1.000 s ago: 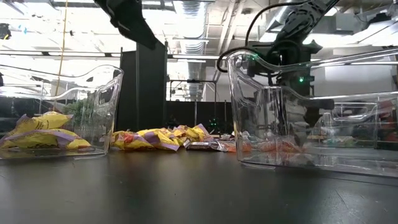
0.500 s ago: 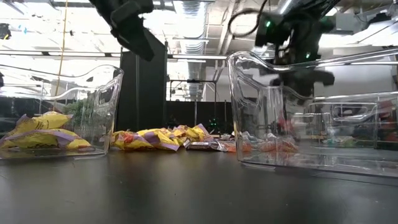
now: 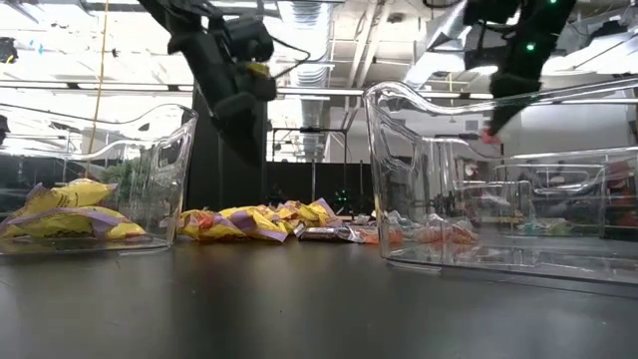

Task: Sort candy
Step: Put the red candy in the top right transparent container, then put the yellow candy in the bottom left transparent container

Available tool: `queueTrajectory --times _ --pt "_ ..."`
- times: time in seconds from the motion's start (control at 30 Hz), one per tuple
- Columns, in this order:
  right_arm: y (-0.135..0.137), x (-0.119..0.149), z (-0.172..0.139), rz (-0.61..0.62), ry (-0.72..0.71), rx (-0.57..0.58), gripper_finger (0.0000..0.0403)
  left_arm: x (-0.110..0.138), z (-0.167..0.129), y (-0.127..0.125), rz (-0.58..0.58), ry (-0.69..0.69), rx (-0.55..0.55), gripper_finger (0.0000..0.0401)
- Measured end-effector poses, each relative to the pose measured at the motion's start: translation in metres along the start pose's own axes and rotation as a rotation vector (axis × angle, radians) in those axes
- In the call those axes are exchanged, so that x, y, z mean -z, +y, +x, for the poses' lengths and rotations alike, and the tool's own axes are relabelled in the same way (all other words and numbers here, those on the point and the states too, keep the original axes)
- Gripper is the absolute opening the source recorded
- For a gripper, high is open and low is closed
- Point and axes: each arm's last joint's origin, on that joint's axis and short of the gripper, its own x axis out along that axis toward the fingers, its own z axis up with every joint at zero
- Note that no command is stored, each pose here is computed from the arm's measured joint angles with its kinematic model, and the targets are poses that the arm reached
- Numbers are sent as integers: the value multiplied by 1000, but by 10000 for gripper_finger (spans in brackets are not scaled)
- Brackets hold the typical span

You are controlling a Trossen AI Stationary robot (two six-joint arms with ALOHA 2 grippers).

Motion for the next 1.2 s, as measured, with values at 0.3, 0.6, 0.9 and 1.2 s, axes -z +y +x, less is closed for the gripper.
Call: queueTrajectory --times 0.3,0.6,0.9,1.2 --pt "-24 9 12 213 131 94 32 -15 35 52 -91 60 -13 256" --pt "-26 16 20 231 168 107 229 -14 65 78 -134 129 18 255" --pt "-19 11 17 202 115 84 294 -1 91 87 -181 196 245 254" --pt "-9 5 13 174 48 53 291 5 108 82 -124 235 281 242"
